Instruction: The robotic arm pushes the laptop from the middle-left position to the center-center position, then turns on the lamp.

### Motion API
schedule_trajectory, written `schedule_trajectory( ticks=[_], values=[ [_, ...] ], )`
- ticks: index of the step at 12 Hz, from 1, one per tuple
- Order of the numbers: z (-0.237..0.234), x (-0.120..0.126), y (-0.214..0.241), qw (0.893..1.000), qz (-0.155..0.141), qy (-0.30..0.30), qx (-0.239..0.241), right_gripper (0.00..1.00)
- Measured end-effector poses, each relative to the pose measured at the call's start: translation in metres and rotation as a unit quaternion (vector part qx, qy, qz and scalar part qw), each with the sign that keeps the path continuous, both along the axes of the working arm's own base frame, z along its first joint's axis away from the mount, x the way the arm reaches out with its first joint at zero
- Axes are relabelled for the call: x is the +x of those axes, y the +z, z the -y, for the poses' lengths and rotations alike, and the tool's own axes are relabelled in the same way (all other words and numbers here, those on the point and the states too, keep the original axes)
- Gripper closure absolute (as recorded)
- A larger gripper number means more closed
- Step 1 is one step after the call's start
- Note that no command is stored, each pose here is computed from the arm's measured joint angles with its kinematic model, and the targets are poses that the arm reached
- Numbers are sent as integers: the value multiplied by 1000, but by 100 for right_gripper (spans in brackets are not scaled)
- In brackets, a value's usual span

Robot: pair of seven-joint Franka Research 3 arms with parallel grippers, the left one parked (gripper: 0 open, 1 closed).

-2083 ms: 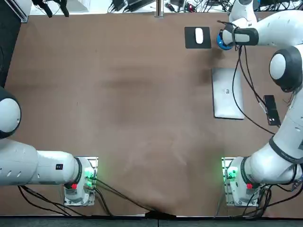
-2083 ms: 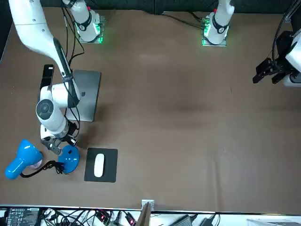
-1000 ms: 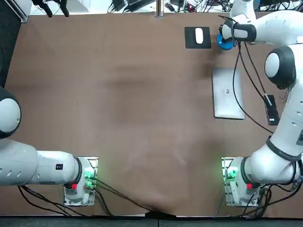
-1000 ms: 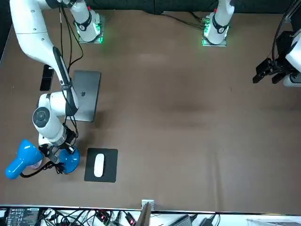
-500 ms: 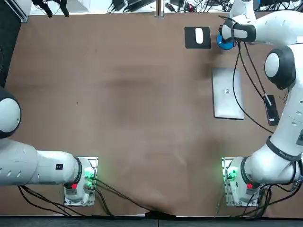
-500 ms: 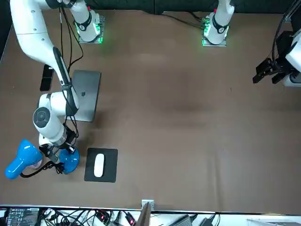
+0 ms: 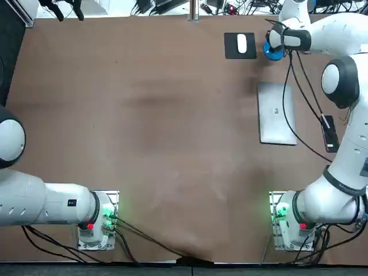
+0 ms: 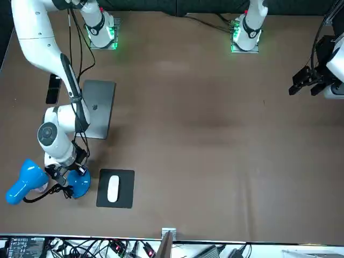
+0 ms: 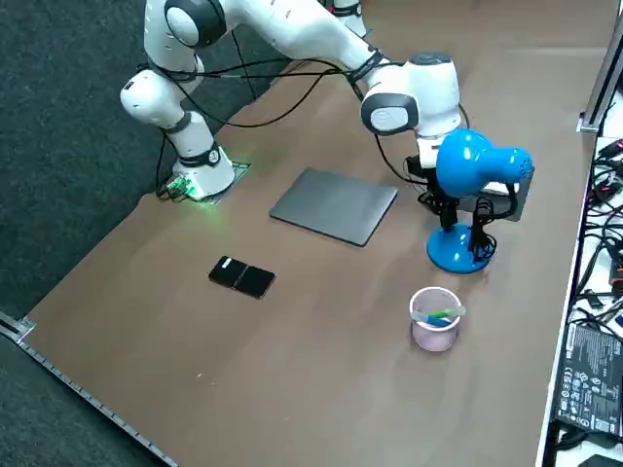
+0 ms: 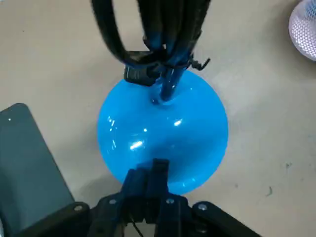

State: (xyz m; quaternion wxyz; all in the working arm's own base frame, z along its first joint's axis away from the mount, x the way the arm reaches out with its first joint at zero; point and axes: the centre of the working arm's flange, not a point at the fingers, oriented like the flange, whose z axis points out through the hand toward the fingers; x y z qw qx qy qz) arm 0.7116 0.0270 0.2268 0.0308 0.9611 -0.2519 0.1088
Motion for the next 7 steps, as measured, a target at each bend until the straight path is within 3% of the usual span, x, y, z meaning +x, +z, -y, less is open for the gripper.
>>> schedule_trajectory(
  ticks=[7],
  values=[
    [7, 1, -3, 1000, -2, 2, -1, 98]
  ],
)
